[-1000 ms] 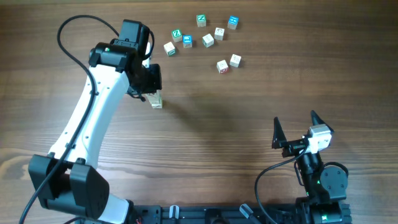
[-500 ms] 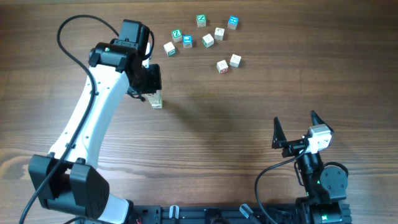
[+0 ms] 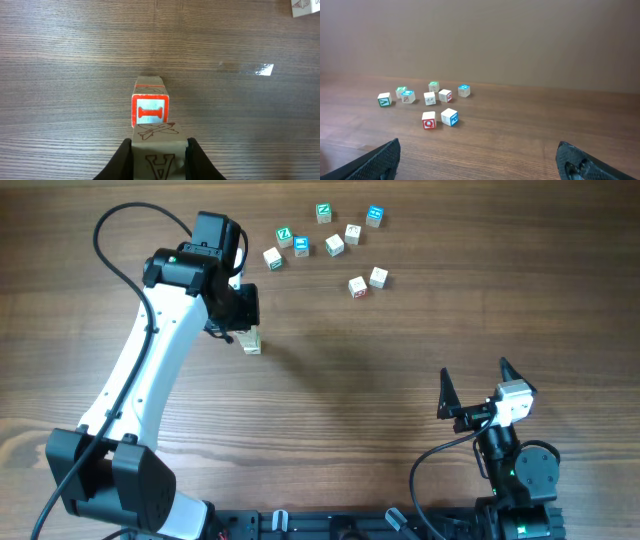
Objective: Form a tower
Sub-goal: 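Lower the A block onto the red-bordered block atop the stack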
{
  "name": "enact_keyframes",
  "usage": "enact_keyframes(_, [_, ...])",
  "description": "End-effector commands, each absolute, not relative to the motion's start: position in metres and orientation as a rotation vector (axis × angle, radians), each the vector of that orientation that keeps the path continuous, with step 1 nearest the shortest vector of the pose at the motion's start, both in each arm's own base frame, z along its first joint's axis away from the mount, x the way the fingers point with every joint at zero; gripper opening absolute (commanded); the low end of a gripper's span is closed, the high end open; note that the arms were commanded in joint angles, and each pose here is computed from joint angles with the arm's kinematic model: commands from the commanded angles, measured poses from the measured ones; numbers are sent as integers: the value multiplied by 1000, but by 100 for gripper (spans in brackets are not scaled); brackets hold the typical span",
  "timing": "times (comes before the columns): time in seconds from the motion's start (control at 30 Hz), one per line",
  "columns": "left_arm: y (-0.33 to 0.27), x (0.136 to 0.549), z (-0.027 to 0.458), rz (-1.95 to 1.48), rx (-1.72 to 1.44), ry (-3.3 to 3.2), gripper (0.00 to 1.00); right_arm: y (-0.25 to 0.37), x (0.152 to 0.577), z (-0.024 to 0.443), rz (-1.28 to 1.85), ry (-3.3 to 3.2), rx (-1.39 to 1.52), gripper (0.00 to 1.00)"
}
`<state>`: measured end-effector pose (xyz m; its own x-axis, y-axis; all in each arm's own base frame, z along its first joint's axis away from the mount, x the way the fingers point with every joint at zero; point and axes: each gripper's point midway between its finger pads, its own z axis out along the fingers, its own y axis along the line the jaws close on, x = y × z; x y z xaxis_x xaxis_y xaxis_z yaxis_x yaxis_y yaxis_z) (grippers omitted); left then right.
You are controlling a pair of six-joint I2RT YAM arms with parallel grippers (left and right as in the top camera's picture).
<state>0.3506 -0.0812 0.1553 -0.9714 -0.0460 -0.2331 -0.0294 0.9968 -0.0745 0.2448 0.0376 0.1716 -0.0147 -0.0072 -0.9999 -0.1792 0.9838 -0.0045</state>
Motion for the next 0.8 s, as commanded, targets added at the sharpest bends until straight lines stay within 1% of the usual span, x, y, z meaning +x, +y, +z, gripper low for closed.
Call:
enact_keyframes(0.0, [-79,349,151,-74,-13,2915,14,39,244,173,136,1571,-166,100])
enact_keyframes(0.07, [-79,351,152,-75,-13,2907,15,39,244,173,135,1570,-167,100])
enact_keyframes(0.2, [-76,361,154,-41,-20,2862,13,39,244,173,136,1571,-166,100])
enact_keyframes(0.43, [-73,359,135,-21,-17,2873,12,39,244,173,135,1570,-167,100])
enact_keyframes(0.77, [-74,363,135,-25,-11,2856,13,39,244,173,135,1570,-166,100])
